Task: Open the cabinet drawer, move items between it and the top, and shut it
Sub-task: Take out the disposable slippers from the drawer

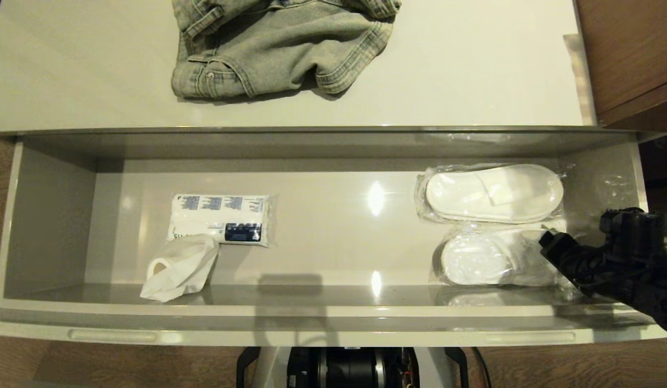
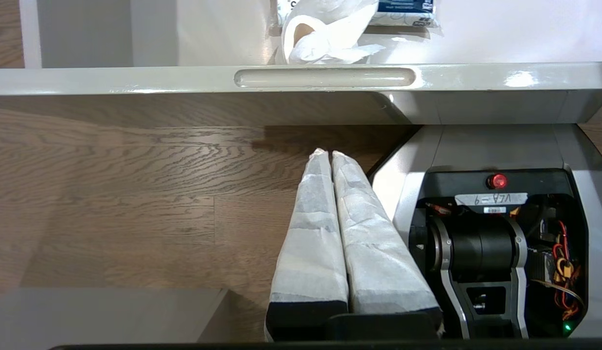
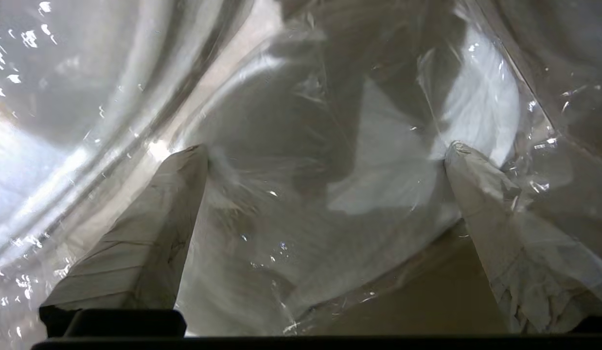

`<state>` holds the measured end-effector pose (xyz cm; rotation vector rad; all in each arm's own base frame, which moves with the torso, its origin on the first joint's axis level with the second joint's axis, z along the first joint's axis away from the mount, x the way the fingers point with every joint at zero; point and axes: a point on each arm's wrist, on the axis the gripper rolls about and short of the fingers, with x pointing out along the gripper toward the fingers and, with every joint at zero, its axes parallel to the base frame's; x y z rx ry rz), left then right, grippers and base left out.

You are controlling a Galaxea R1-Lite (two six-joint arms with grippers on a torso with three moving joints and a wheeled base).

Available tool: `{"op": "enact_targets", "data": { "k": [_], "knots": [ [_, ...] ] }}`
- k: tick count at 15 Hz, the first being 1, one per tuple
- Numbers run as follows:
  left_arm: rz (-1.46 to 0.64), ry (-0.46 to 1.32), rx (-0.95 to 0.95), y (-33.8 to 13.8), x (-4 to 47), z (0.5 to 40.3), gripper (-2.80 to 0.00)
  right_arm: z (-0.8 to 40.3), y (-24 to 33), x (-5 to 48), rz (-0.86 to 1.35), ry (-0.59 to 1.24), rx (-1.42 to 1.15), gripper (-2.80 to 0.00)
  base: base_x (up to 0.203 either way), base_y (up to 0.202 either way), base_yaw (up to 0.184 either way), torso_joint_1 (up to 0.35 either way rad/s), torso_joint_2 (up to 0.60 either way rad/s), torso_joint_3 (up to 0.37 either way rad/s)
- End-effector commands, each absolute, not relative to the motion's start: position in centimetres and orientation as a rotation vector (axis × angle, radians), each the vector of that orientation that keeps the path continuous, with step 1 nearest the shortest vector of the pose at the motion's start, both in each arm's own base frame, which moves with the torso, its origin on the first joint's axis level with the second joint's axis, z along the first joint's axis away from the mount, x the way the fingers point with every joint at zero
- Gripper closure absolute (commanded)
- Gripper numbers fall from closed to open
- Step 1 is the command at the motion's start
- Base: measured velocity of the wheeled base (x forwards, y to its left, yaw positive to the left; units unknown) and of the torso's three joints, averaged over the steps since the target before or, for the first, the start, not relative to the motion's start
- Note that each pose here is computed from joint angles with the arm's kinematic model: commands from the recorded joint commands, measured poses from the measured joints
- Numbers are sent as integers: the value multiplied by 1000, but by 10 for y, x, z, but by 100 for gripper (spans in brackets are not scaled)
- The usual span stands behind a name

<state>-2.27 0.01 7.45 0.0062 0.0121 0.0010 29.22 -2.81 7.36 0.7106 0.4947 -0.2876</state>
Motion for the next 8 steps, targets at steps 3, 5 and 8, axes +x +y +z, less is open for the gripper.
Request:
{"op": "enact_targets", "data": {
  "k": [3, 5, 8],
  "knots": [
    [1, 14, 6, 0, -23, 74, 0, 56, -1, 292, -196, 526, 687, -280, 0, 0, 0, 0, 0, 0],
    [1, 14, 6, 0, -23, 74, 0, 53, 4, 292, -183, 536, 682, -280, 0, 0, 0, 0, 0, 0],
    [1, 14, 6, 0, -23, 74, 0, 50, 16, 291, -150, 558, 671, -280, 0, 0, 0, 0, 0, 0]
  ]
}}
